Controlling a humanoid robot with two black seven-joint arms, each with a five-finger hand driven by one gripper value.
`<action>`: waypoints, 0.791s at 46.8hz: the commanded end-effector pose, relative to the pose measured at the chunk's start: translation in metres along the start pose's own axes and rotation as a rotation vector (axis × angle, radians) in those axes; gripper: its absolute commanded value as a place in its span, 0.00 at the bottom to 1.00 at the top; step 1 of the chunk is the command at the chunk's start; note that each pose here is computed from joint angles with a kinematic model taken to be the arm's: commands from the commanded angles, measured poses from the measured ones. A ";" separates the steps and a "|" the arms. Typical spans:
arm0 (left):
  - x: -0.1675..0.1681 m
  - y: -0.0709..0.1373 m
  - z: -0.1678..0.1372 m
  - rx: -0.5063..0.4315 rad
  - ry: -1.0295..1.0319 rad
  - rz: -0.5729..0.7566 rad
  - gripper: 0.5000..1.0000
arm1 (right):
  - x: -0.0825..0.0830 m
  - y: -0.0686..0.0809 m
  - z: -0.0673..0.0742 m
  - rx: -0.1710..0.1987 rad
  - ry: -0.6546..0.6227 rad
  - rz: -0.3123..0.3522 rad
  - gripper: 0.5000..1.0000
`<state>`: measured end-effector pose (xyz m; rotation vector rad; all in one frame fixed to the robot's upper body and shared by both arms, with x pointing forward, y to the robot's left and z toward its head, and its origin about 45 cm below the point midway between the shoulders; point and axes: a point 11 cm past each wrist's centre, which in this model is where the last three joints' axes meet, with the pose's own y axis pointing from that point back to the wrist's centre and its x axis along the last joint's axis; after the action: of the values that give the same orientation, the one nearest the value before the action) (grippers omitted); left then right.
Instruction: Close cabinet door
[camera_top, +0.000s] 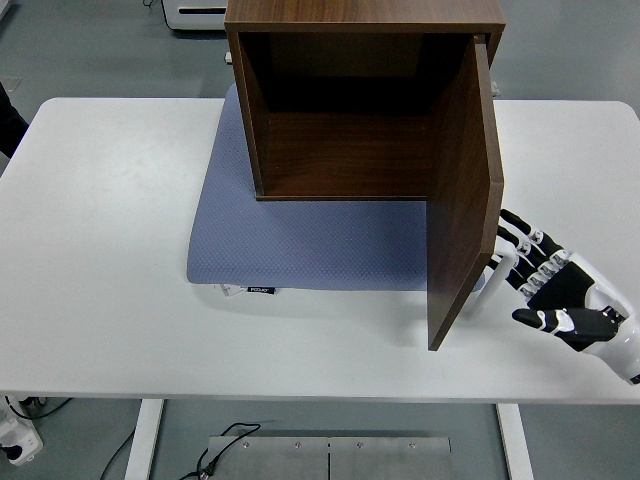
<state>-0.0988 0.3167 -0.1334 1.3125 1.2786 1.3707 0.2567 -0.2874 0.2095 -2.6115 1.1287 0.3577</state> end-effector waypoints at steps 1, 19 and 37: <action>0.000 0.000 0.000 0.000 0.001 0.000 1.00 | -0.003 -0.006 0.000 0.005 -0.003 -0.018 1.00; 0.000 0.000 0.000 0.000 -0.001 -0.001 1.00 | -0.022 -0.032 0.009 0.015 -0.028 -0.100 1.00; 0.000 0.000 0.000 0.000 -0.001 0.000 1.00 | -0.038 -0.055 0.017 0.040 -0.060 -0.158 1.00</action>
<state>-0.0987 0.3167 -0.1335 1.3122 1.2787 1.3708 0.2695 -0.2240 0.2155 -2.6227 0.9035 0.3672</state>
